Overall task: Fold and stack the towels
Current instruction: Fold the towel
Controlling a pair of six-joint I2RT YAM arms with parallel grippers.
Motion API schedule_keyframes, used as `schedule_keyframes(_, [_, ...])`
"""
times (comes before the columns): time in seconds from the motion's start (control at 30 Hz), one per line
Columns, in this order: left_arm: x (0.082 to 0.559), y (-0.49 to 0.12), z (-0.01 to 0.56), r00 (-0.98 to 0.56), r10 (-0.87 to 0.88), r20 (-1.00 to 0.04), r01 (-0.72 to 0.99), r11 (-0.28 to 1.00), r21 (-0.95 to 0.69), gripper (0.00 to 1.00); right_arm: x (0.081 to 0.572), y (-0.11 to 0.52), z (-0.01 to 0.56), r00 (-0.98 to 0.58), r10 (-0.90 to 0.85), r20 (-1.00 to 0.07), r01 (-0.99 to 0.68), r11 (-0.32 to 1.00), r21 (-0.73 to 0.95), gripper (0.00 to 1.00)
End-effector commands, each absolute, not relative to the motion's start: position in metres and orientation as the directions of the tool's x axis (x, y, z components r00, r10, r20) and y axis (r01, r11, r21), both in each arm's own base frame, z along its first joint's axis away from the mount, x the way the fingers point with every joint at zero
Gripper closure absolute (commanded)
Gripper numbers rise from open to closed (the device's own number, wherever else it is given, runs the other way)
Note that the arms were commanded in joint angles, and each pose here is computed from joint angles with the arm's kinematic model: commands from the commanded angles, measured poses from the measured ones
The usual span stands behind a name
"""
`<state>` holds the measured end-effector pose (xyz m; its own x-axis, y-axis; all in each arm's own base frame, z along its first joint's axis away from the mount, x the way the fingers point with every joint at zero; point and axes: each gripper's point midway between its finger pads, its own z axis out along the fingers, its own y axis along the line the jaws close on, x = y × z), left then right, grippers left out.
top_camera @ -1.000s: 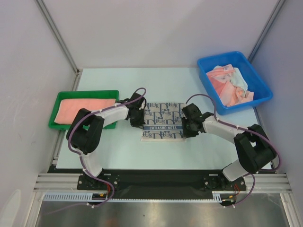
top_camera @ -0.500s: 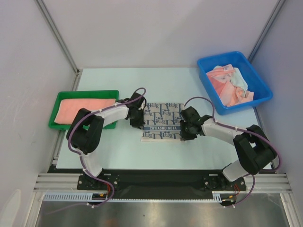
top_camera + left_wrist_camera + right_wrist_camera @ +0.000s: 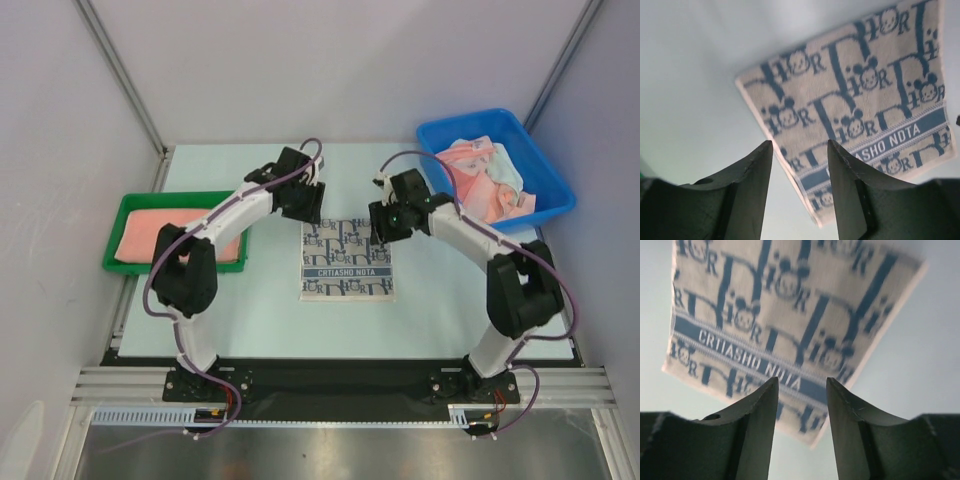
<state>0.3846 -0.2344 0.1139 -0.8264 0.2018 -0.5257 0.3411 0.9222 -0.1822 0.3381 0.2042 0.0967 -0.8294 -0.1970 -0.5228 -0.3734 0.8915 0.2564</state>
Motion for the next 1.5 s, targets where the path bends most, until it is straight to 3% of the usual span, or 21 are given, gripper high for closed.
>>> schedule_keyframes(0.0, [0.414,-0.233,0.096,-0.778,0.337,-0.53,0.493,0.85,-0.183,0.47,0.386,0.208,0.101,-0.729,-0.349,-0.589,-0.563,0.795,0.226,0.5])
schedule_keyframes(0.17, [0.44,-0.234,0.086,-0.708,0.465,-0.531,0.607,0.785,-0.124,0.46,0.423,0.182,0.087,-0.717,-0.43,-0.548,-0.622,0.75,0.225,0.48])
schedule_keyframes(0.5, [0.475,-0.227,0.057,-0.684,0.521,-0.511,0.648,0.756,-0.097,0.45,0.456,0.173,0.052,-0.685,-0.537,-0.493,-0.705,0.658,0.263,0.46])
schedule_keyframes(0.63, [0.474,-0.221,0.049,-0.689,0.539,-0.484,0.664,0.737,-0.125,0.46,0.459,0.171,0.042,-0.685,-0.555,-0.473,-0.715,0.638,0.286,0.5])
schedule_keyframes(0.83, [0.467,-0.213,0.038,-0.697,0.56,-0.448,0.682,0.712,-0.17,0.54,0.46,0.171,0.039,-0.676,-0.563,-0.475,-0.727,0.614,0.306,0.64])
schedule_keyframes(1.23, [0.459,-0.216,0.023,-0.702,0.576,-0.419,0.697,0.678,-0.235,0.55,0.458,0.172,0.035,-0.68,-0.564,-0.469,-0.727,0.601,0.331,0.62])
schedule_keyframes(1.4, [0.46,-0.215,0.017,-0.711,0.575,-0.405,0.689,0.685,-0.237,0.68,0.457,0.169,0.034,-0.68,-0.566,-0.467,-0.727,0.602,0.329,0.65])
schedule_keyframes(1.43, [0.461,-0.215,0.017,-0.712,0.574,-0.404,0.687,0.688,-0.232,0.73,0.459,0.166,0.035,-0.682,-0.563,-0.467,-0.725,0.607,0.326,0.65])
schedule_keyframes(1.47, [0.462,-0.214,0.017,-0.712,0.574,-0.405,0.686,0.692,-0.226,0.84,0.459,0.166,0.035,-0.682,-0.564,-0.465,-0.725,0.609,0.323,0.66])
